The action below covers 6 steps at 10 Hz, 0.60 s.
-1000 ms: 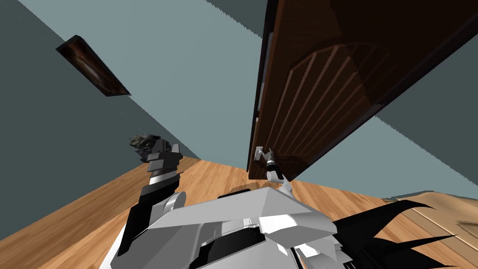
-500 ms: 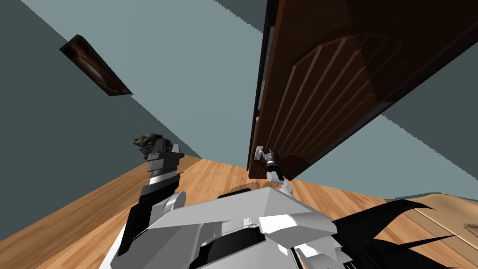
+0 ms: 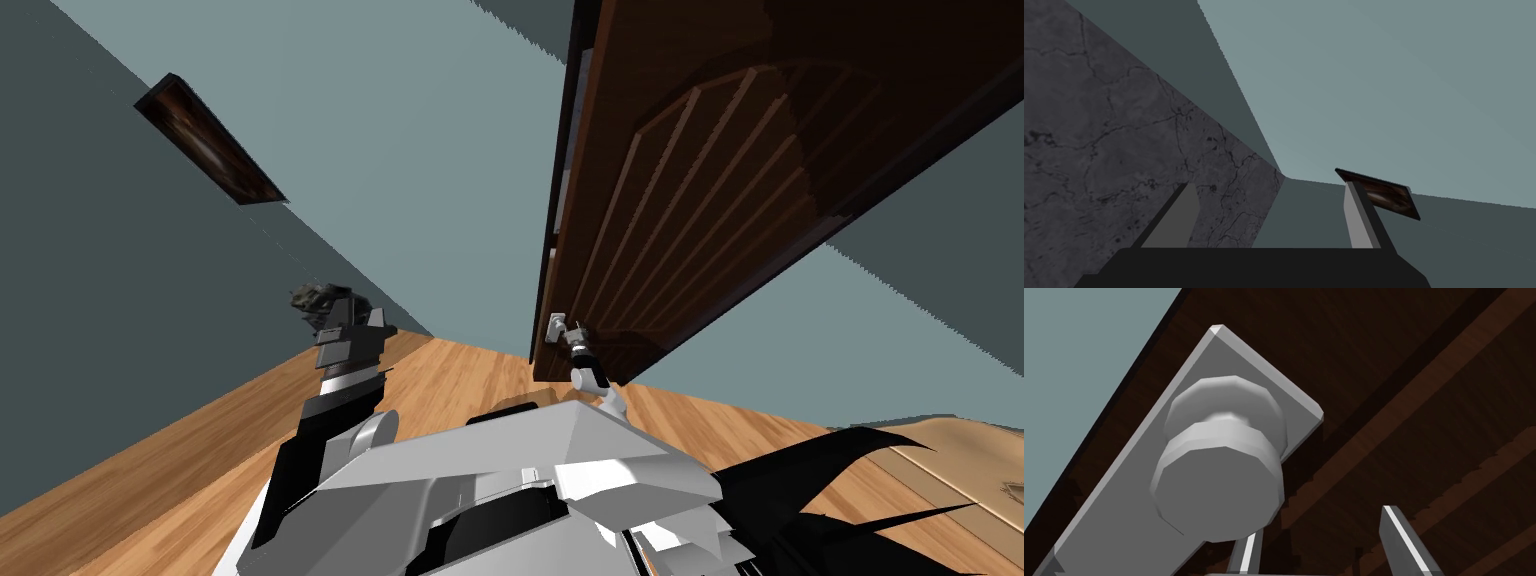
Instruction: Pull the door open
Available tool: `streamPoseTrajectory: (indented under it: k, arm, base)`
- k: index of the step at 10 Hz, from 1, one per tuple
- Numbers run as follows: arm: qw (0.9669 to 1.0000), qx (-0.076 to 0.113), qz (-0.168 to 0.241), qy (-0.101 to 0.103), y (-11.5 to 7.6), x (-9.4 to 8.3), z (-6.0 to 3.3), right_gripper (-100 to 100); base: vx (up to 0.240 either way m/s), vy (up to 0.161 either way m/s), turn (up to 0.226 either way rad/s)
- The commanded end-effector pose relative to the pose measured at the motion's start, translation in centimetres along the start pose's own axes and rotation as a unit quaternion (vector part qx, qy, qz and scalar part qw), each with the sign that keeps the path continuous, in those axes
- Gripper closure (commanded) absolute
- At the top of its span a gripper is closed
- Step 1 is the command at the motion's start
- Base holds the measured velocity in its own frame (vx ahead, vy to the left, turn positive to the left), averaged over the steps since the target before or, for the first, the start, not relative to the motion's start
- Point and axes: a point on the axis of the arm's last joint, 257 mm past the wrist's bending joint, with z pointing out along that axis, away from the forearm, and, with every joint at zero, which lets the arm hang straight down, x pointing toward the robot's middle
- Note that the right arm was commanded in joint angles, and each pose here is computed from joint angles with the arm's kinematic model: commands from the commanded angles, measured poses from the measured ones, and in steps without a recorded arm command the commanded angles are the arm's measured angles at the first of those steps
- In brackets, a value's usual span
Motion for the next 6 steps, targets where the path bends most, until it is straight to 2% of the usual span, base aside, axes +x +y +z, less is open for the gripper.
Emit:
streamPoseTrajectory:
  k: [1, 3, 4, 5, 6]
  arm:
    - [0.9995, 0.008, 0.030, 0.009, -1.26, 1.45, -0.17, -100]
    - [0.9995, 0.008, 0.030, 0.009, -1.26, 1.45, -0.17, -100]
    - [0.9977, 0.007, 0.067, 0.005, -1.30, 1.35, -0.42, -100]
    - [0.9977, 0.007, 0.067, 0.005, -1.30, 1.35, -0.42, -100]
    - [0.9946, 0.006, 0.103, 0.001, -1.34, 1.23, -0.68, -100]
  base:
    - [-0.030, -0.015, 0.036]
    - [-0.003, -0.003, -0.007]
    - [-0.026, 0.008, 0.039]
    - [-0.039, -0.001, 0.016]
    - [-0.050, -0.001, 0.058]
